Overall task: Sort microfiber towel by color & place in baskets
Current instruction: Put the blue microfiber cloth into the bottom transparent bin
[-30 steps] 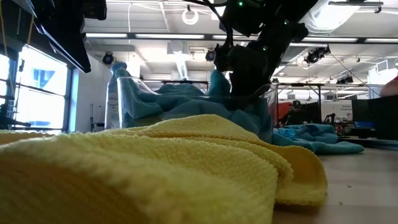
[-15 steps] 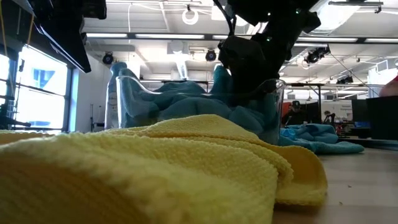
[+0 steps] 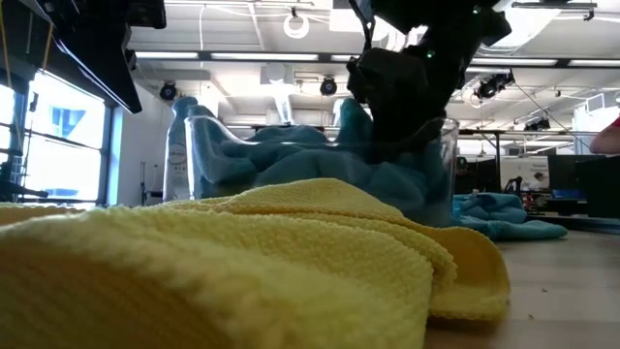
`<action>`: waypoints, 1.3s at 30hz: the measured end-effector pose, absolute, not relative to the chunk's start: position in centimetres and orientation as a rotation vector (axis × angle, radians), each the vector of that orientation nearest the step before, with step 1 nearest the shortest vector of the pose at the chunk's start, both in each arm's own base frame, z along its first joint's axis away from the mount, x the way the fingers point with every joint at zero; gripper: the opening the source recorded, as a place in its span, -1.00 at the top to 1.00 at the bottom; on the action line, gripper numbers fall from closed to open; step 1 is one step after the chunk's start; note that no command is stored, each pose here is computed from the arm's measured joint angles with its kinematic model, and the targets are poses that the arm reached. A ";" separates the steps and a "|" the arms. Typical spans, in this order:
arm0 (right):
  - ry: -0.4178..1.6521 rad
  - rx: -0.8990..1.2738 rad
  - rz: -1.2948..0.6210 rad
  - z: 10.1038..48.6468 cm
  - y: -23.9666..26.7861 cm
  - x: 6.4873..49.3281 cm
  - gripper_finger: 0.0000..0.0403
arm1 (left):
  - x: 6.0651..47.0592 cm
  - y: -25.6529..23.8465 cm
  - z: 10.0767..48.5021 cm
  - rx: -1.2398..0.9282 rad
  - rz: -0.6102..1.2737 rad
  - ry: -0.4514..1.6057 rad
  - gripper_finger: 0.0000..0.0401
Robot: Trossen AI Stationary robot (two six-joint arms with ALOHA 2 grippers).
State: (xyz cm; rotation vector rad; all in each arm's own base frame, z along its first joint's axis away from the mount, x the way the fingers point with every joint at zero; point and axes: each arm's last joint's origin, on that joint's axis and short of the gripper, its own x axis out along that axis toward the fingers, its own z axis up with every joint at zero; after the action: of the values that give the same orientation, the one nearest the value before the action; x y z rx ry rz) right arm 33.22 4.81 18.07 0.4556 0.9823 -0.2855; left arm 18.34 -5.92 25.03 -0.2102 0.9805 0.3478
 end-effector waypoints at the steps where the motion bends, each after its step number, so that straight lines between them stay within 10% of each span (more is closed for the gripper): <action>1: 0.974 0.458 -0.283 18.4 4.8 33.1 0.47 | 18.3 -5.9 25.0 -0.210 0.348 0.980 0.54; 17: 0.864 0.514 -0.259 21.9 4.6 32.2 0.44 | 18.3 -5.9 25.0 -0.211 0.346 0.981 0.54; 39: 0.769 0.497 -0.300 24.6 4.0 30.9 -0.07 | 18.3 -5.9 25.0 -0.216 0.349 0.980 0.54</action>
State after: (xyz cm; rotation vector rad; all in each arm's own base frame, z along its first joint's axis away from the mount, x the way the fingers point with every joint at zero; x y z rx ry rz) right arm 30.87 4.00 24.59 0.4966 0.7694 -0.2998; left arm 18.35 -5.92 25.03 -0.2161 0.9796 0.3490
